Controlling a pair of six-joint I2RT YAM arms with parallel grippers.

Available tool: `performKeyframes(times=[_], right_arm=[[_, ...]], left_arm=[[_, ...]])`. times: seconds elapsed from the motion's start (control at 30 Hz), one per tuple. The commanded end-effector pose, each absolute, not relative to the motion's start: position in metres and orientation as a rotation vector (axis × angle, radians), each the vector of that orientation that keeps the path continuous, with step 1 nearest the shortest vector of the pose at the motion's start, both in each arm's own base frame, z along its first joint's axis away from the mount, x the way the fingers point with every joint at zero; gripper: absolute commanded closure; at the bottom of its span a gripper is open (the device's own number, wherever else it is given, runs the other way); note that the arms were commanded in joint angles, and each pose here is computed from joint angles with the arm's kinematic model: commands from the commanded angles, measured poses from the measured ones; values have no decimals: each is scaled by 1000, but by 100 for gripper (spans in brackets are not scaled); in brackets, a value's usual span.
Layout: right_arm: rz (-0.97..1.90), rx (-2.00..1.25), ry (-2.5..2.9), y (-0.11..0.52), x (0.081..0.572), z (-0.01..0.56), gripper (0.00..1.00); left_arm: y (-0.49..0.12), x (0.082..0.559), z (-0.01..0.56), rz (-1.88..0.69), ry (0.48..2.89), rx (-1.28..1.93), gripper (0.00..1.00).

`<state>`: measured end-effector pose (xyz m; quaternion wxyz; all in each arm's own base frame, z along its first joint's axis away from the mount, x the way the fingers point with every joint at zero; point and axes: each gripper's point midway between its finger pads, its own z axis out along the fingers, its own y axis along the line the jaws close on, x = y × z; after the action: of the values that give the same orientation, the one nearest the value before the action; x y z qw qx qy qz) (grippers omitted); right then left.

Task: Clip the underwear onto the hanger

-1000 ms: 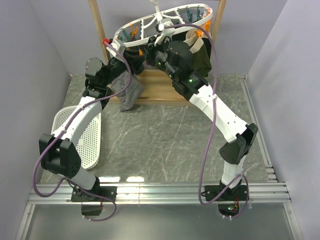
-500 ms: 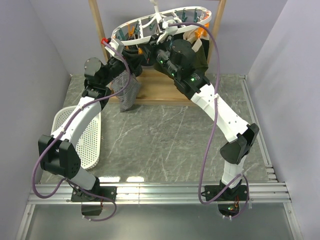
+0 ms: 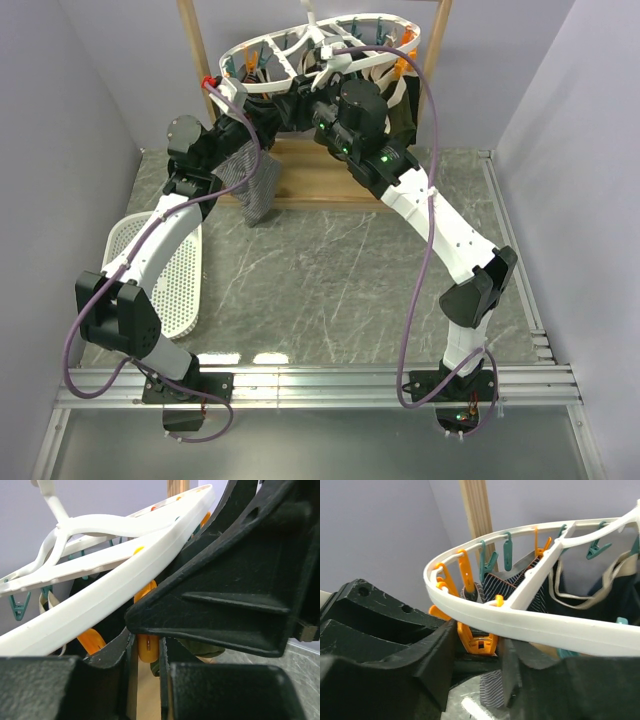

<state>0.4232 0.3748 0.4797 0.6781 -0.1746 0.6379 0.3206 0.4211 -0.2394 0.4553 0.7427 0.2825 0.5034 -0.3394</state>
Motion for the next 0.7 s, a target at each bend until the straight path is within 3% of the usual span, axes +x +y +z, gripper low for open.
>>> performKeyframes(times=[0.0,0.13,0.17,0.27,0.4,0.67], right_arm=[[765,-427,1401,390,419,485,57],[777,-413,1385,389,418,491,82],[778,-412,1382,389,418,492,90],[773,-405,1376,387,418,495,99],[765,-396,1373,384,417,498,100],[701,-327,1375,373,422,503,100]], left_arm=[[-253,389,484,-786,988,716,100],[-254,387,480,-794,1003,728,97],[-255,386,479,-793,1006,734,94],[-254,379,475,-786,1011,768,80],[-250,364,460,-767,1038,849,63],[-232,322,403,-612,1106,1158,53]])
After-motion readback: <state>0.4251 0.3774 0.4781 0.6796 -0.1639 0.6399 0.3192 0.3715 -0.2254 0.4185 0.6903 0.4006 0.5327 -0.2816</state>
